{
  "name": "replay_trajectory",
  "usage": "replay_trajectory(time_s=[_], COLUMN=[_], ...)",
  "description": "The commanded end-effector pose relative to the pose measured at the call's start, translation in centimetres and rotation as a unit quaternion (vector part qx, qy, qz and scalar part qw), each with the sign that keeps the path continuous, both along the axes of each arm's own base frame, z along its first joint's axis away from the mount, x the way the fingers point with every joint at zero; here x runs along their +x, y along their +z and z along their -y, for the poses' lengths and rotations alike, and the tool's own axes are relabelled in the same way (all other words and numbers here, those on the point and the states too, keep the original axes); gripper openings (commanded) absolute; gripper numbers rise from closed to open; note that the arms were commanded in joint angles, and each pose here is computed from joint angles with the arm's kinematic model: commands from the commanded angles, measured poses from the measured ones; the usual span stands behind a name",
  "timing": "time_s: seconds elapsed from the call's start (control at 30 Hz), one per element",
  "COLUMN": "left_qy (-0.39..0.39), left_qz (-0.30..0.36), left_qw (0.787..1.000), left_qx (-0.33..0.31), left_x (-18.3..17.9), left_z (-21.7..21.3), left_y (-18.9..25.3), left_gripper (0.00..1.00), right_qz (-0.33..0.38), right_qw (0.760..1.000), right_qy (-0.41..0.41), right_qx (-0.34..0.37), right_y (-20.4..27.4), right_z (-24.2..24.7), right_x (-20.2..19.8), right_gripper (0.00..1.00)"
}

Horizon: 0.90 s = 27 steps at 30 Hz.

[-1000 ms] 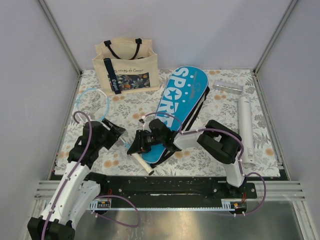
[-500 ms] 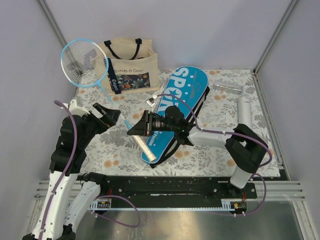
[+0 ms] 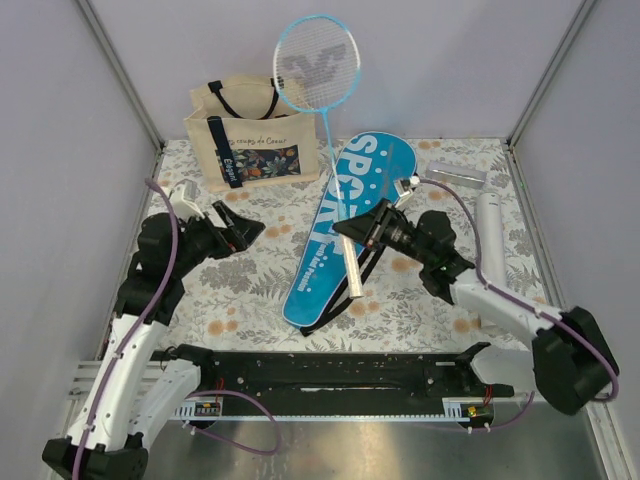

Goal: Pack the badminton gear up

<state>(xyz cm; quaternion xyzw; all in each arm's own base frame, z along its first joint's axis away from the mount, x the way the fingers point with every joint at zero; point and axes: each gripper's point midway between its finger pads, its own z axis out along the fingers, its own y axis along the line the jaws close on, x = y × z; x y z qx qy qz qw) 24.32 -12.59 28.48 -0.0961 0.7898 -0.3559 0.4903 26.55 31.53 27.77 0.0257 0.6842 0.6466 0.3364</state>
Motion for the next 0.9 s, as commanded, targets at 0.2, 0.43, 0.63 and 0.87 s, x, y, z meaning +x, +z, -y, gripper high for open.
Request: replay_trajectory(time_s=[0.2, 0.43, 0.63, 0.87], left_qy=[-0.117, -0.173, -0.230, -0.272], left_qz=[0.039, 0.032, 0.033, 0.017], left_qw=[0.977, 0.948, 0.919, 0.885], left_qx=[0.176, 0.265, 0.318, 0.378], left_x=[0.4, 2.3, 2.7, 2.6], left_z=[8.1, 14.4, 19.4, 22.2], left_y=[-2.6, -6.3, -10.8, -16.7], left_gripper=[0.83, 0.73, 0.72, 0.68], right_qz=[0.006, -0.057, -0.109, -0.141], right_qw=[0.972, 0.944, 0.928, 0.921], right_qy=[-0.207, -0.280, -0.306, -0.305], right_qx=[-0.113, -0.166, -0.183, -0.195], right_y=[-3.4, -8.1, -11.4, -13.4], right_z=[10.1, 14.3, 16.3, 17.2], right_x=[-1.5, -2.8, -4.2, -5.9], right_gripper=[0.00, 0.00, 0.00, 0.00])
